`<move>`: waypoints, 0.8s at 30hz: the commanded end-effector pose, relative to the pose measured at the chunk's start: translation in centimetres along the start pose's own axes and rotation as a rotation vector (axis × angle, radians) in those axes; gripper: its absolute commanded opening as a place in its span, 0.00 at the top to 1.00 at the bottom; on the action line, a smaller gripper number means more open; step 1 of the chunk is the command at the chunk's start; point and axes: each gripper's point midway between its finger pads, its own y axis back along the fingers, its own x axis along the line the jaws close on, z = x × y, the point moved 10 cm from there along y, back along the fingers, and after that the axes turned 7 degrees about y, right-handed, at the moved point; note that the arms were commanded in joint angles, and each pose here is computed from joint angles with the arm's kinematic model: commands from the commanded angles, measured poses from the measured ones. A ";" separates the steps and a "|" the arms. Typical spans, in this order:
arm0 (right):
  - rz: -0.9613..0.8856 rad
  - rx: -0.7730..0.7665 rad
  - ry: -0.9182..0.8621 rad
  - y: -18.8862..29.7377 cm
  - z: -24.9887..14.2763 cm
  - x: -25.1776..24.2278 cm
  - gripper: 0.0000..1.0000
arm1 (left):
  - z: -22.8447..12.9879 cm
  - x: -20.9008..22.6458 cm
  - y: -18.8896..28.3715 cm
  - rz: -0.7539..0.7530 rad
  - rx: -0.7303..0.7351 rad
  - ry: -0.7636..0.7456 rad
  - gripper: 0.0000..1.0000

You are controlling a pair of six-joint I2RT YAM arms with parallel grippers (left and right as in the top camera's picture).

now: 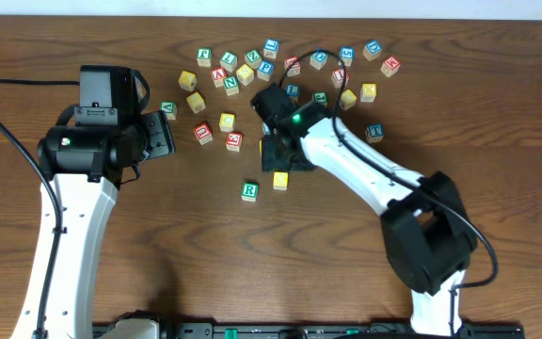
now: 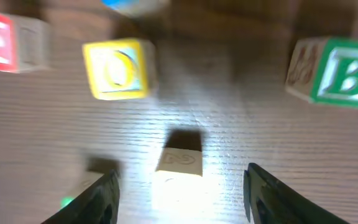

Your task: Spell out ROBOT

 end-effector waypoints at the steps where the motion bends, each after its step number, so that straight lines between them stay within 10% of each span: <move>1: 0.073 -0.060 0.055 3.2 0.7 0.6 0.36 | 0.6 0.0 0.6 -0.001 -0.031 -0.005 0.33; 24: -0.016 -0.304 -0.247 15.4 4.4 -18.1 0.32 | -6.4 -9.8 -9.6 -0.048 0.401 -0.206 0.39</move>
